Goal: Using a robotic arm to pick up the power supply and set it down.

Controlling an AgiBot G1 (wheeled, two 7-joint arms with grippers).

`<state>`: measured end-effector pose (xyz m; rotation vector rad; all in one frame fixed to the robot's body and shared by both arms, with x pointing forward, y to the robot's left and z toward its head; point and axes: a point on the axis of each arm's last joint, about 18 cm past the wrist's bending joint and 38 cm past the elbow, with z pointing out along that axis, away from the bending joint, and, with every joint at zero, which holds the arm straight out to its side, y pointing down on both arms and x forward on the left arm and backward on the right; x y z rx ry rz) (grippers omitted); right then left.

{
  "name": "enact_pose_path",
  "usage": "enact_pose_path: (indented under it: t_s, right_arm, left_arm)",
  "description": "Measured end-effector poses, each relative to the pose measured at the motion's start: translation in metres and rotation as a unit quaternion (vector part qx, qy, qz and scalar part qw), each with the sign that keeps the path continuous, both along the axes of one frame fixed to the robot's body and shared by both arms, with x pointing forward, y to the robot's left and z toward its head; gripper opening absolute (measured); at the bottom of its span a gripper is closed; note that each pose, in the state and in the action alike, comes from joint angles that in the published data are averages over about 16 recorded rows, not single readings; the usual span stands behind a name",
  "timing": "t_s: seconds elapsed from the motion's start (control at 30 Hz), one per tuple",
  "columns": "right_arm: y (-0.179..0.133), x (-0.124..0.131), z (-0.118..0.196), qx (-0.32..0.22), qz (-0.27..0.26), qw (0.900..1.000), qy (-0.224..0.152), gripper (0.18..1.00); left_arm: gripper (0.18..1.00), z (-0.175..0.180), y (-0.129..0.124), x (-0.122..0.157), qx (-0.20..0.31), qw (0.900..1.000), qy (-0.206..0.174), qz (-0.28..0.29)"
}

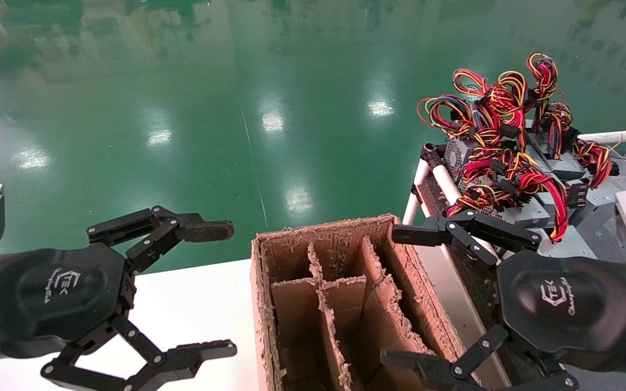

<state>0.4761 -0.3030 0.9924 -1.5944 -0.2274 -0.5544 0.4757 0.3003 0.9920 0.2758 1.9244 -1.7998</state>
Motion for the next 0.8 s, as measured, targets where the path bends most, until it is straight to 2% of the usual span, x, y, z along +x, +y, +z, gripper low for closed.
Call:
enact_pose_path:
  t_s: [0.8]
  right_arm:
    - [0.0000,0.0000,0.0000,0.000,0.000,1.000,0.000,1.001]
  left_arm:
    - [1.001,0.0000,0.0000,0.0000,0.000,1.0000,0.000,0.000]
